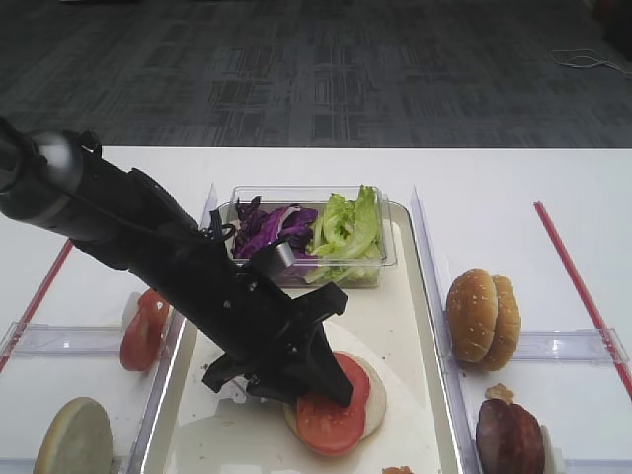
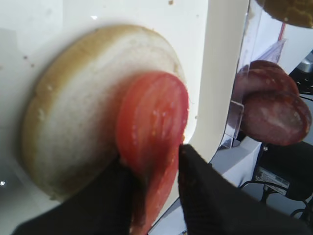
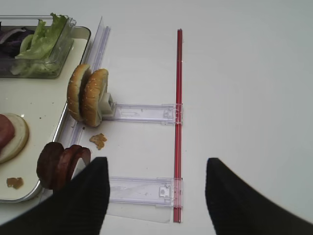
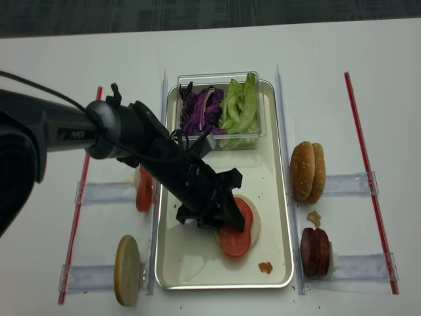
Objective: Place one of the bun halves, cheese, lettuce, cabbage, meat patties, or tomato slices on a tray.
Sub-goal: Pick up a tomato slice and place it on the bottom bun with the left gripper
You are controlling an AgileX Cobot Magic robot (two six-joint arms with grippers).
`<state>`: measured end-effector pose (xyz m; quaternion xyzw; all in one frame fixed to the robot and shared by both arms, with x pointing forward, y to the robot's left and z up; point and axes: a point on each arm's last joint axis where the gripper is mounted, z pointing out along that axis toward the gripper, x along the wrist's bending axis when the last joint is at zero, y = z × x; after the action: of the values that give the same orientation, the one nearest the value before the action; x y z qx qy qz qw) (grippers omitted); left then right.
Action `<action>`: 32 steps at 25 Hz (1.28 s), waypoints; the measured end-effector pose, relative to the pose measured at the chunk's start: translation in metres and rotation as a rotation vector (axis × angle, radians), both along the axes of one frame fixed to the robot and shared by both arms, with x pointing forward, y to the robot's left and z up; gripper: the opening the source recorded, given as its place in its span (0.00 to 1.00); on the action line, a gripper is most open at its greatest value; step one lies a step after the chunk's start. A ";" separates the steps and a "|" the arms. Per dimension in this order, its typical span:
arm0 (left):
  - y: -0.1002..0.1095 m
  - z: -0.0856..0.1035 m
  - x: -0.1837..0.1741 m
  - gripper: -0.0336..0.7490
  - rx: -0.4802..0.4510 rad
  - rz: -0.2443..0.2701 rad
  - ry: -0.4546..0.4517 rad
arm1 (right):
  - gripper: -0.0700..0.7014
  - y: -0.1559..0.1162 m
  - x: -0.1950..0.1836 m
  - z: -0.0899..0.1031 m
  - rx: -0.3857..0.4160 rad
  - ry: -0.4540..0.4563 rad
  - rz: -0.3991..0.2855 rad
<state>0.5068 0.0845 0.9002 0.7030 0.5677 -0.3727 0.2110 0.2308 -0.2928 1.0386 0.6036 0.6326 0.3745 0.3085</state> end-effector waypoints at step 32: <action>0.001 0.043 0.032 0.48 0.212 -0.097 -0.108 | 0.67 0.000 0.000 0.000 -0.001 -0.002 -0.001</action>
<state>0.5390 0.0855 0.9434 0.7671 0.5570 -0.2822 0.1474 0.2309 -0.2930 1.0387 0.6034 0.6323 0.3746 0.3097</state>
